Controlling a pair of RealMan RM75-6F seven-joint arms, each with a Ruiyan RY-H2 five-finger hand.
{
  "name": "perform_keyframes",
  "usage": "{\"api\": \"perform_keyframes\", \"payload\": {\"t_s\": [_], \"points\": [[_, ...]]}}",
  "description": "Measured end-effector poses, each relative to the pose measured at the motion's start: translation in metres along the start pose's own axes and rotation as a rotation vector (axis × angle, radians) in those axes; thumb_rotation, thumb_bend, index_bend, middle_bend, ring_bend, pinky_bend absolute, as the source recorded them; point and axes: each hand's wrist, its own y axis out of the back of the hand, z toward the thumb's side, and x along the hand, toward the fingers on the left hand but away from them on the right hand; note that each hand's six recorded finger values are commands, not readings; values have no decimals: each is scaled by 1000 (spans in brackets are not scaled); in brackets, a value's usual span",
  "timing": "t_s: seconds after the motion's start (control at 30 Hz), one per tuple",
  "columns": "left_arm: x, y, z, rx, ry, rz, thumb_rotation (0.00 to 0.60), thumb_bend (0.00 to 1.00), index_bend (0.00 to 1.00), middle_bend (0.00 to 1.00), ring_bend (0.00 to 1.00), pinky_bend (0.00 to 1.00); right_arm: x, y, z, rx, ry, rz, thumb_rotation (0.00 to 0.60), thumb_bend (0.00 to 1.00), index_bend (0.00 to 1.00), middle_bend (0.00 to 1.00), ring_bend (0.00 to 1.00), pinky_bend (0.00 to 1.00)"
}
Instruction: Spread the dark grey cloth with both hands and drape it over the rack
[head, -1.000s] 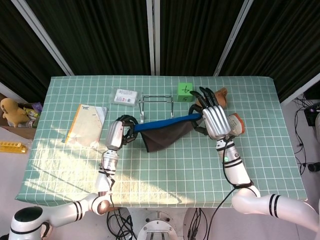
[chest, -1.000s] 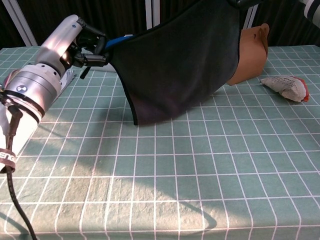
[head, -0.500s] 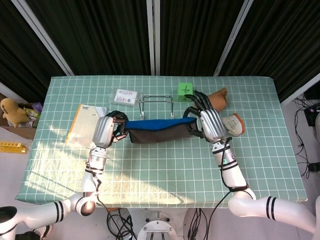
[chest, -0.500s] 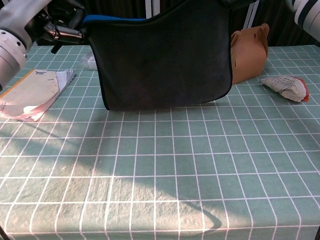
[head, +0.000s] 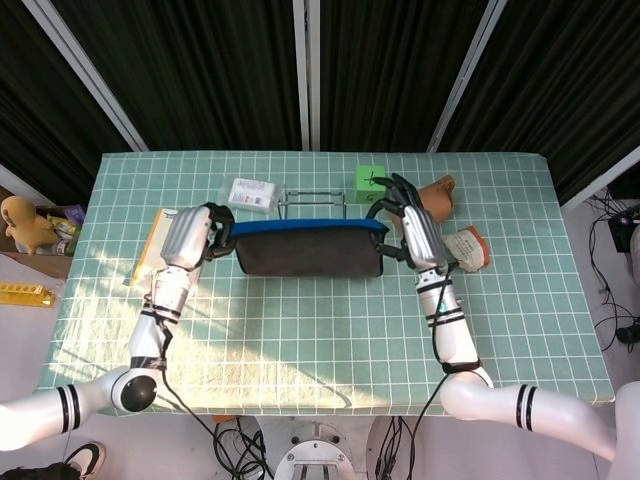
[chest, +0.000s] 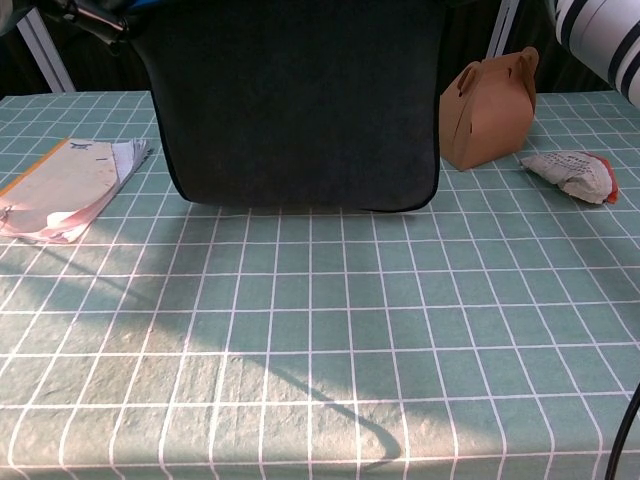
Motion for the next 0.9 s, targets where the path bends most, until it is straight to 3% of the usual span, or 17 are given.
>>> {"api": "perform_keyframes", "payload": {"t_s": [0.3, 0.63, 0.9], "points": [[36, 3, 23, 45, 41, -100, 600, 545, 898, 585, 451, 535, -29, 10, -6, 16, -48, -19, 600, 535, 1000, 173, 0, 0], [79, 14, 29, 82, 102, -119, 600, 549, 900, 586, 451, 535, -64, 6, -6, -9, -107, -11, 600, 536, 1000, 174, 0, 0], [103, 24, 17, 89, 175, -130, 600, 549, 900, 586, 451, 535, -90, 0, -1, -18, -127, -17, 600, 537, 1000, 174, 0, 0]]}}
